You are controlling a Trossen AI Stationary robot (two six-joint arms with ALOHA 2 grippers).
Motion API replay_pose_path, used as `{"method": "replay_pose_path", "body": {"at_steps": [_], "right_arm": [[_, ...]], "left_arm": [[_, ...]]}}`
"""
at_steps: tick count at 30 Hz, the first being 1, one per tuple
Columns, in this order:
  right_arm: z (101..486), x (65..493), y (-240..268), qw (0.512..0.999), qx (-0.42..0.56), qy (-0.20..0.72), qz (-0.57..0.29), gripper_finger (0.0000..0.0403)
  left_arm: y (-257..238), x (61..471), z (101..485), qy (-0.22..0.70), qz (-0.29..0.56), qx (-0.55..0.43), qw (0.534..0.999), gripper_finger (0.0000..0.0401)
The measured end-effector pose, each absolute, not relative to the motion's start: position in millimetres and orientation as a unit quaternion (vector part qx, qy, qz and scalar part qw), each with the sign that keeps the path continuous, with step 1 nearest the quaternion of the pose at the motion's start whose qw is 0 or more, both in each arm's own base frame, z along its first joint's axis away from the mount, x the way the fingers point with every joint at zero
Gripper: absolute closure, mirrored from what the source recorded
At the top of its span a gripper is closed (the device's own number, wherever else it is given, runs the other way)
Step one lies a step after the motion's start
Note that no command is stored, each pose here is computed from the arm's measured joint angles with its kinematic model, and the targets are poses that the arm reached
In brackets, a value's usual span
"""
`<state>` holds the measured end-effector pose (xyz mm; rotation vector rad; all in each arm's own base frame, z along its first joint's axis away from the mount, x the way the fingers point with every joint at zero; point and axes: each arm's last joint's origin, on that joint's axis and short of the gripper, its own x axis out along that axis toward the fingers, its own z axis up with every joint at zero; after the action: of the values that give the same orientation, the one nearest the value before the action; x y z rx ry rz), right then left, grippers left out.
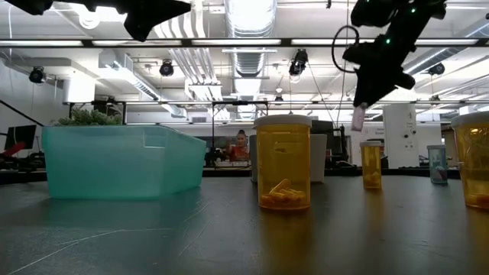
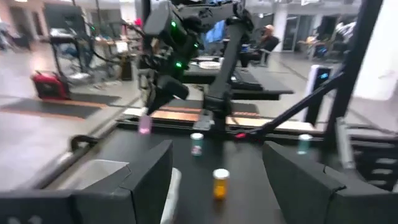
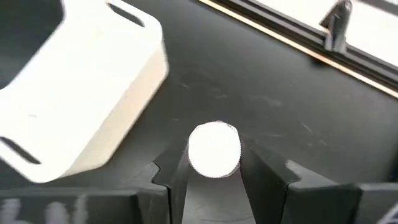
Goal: Pick and place medicine bottles into bin by pill shape (circle, oval)
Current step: Put the pink pill bottle into the green bin
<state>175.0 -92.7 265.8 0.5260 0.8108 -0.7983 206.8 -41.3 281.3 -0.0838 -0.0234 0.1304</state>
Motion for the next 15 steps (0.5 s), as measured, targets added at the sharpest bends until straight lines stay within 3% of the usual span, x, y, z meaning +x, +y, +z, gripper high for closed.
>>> {"method": "replay_pose_path", "body": {"at_steps": [15], "right_arm": [[310.0,195.8,-50.8,0.886,0.171,0.348,-0.255,0.0281]], "left_arm": [[-91.5,240.0,292.5,0.066,0.003,-0.161,0.985,0.0168]]}}
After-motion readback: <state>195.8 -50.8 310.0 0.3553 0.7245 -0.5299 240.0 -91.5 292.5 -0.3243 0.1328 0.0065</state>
